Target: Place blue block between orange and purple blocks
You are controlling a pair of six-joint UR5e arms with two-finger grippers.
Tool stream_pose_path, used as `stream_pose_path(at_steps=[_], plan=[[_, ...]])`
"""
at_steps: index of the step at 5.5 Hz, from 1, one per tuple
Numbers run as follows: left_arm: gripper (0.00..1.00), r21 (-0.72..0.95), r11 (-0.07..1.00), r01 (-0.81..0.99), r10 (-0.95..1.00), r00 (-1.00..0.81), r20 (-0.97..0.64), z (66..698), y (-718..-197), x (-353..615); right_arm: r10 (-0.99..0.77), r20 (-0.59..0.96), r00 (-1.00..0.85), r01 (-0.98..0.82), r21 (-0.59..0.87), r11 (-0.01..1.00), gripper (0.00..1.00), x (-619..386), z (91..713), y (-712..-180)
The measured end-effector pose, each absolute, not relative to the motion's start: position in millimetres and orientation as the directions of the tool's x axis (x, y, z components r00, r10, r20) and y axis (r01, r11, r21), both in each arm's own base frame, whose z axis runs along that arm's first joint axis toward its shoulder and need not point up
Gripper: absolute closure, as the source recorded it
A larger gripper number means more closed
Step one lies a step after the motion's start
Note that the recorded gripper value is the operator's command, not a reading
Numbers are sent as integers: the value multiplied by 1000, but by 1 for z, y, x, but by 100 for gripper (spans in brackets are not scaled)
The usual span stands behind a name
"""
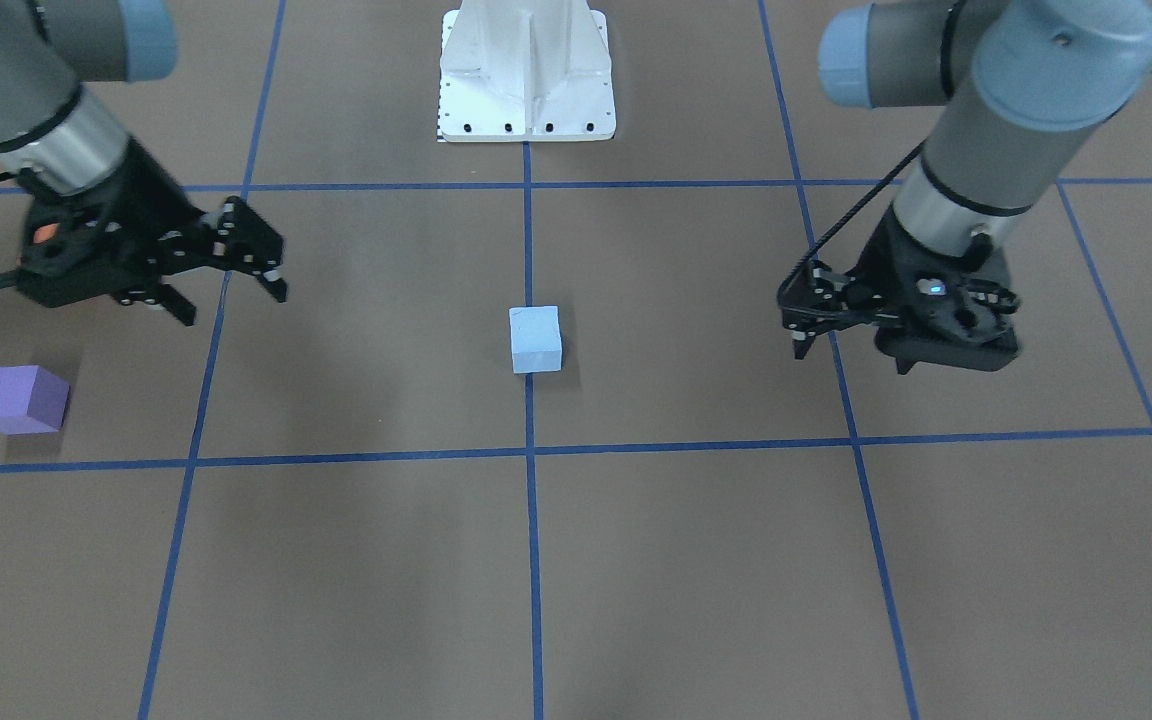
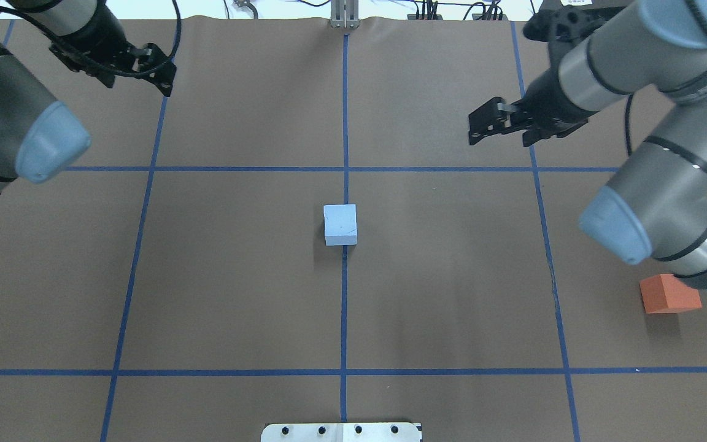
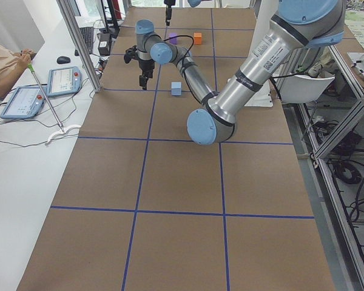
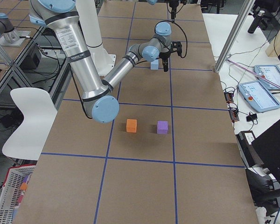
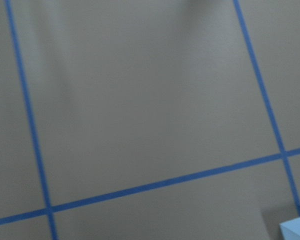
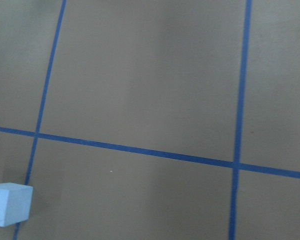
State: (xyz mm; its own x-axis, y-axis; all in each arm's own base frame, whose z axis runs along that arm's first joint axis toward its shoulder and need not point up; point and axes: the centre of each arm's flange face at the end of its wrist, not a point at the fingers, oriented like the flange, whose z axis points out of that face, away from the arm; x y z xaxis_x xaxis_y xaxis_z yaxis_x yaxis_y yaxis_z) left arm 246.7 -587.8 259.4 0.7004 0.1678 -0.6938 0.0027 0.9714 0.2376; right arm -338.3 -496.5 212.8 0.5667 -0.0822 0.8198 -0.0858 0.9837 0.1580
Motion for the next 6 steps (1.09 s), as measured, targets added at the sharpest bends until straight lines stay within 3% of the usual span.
stream_pose_path(at_steps=[2,3,6], plan=[[0,244,966,-80,217,763,-609,367,-587,167,-47,767,640,-93,139,986,0,-453,150,-482],[0,294,933,-206,339,773,-536,432,-584,105,-32,748,663,-96,128,987,0,-504,130,-478],[0,312,883,-350,469,682,-561,622,-543,-105,-47,697,716,-76,145,987,0,-589,143,-457]])
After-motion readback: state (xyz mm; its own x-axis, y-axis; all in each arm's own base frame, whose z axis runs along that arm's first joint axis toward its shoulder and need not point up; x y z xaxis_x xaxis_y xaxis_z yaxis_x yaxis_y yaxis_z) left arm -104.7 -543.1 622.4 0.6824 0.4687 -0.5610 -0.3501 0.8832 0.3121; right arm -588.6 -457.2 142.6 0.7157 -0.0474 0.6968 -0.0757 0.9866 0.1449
